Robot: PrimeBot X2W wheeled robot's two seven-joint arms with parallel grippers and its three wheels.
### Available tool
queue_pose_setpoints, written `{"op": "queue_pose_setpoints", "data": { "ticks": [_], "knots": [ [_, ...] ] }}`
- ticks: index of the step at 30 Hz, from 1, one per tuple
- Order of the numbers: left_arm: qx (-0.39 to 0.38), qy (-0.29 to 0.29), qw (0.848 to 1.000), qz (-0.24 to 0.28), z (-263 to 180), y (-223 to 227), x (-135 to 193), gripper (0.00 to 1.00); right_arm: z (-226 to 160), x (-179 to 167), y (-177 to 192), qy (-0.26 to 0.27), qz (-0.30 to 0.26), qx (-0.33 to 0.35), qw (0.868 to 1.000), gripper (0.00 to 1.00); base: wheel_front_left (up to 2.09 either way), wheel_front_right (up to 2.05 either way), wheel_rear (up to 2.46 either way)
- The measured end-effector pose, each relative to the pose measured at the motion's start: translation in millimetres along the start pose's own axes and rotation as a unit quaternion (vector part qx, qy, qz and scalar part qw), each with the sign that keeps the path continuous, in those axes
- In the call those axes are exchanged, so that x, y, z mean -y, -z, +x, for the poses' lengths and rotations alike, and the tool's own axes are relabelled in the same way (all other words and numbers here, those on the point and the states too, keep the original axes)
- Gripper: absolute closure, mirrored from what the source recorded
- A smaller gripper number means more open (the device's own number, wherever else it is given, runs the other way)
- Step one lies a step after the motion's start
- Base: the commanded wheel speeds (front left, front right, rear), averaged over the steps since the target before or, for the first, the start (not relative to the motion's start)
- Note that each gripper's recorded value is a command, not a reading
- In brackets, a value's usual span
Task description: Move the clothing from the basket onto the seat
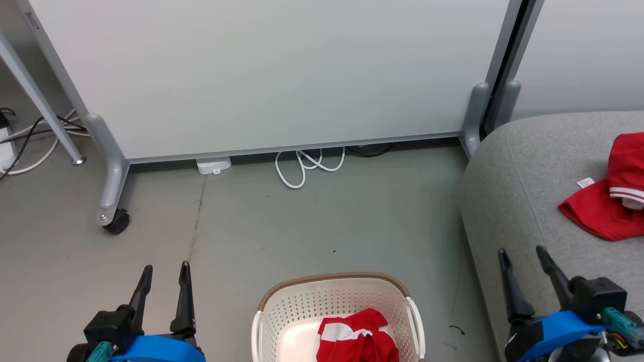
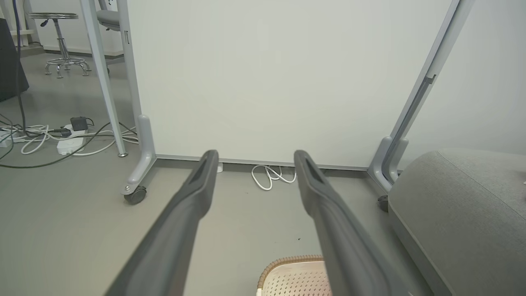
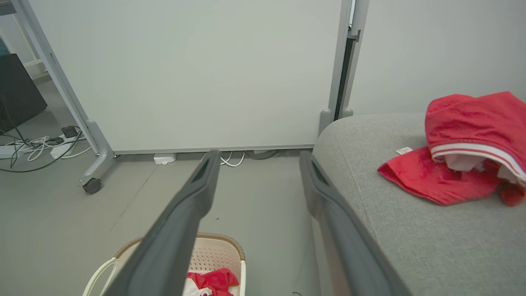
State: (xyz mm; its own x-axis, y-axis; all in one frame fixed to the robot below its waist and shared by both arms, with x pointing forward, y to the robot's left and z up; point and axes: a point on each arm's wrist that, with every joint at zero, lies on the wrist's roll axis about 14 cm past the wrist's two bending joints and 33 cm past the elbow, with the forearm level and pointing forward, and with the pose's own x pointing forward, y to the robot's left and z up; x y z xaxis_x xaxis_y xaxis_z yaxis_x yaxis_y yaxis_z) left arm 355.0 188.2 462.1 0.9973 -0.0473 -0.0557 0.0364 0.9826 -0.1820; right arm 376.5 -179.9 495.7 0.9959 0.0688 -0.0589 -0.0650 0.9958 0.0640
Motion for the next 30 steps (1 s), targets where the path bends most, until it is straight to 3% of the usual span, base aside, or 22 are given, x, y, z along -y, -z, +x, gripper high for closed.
{"op": "queue_pose_setpoints", "data": {
  "ticks": [30],
  "knots": [
    [-0.017, 0.010, 1.000, -0.006, 10.5, 10.7, 7.6, 0.00, 3.1, -11.3, 20.0, -0.017, 0.000, -0.031, 0.999, 0.00, 0.00, 0.00, 0.00]
  ]
}}
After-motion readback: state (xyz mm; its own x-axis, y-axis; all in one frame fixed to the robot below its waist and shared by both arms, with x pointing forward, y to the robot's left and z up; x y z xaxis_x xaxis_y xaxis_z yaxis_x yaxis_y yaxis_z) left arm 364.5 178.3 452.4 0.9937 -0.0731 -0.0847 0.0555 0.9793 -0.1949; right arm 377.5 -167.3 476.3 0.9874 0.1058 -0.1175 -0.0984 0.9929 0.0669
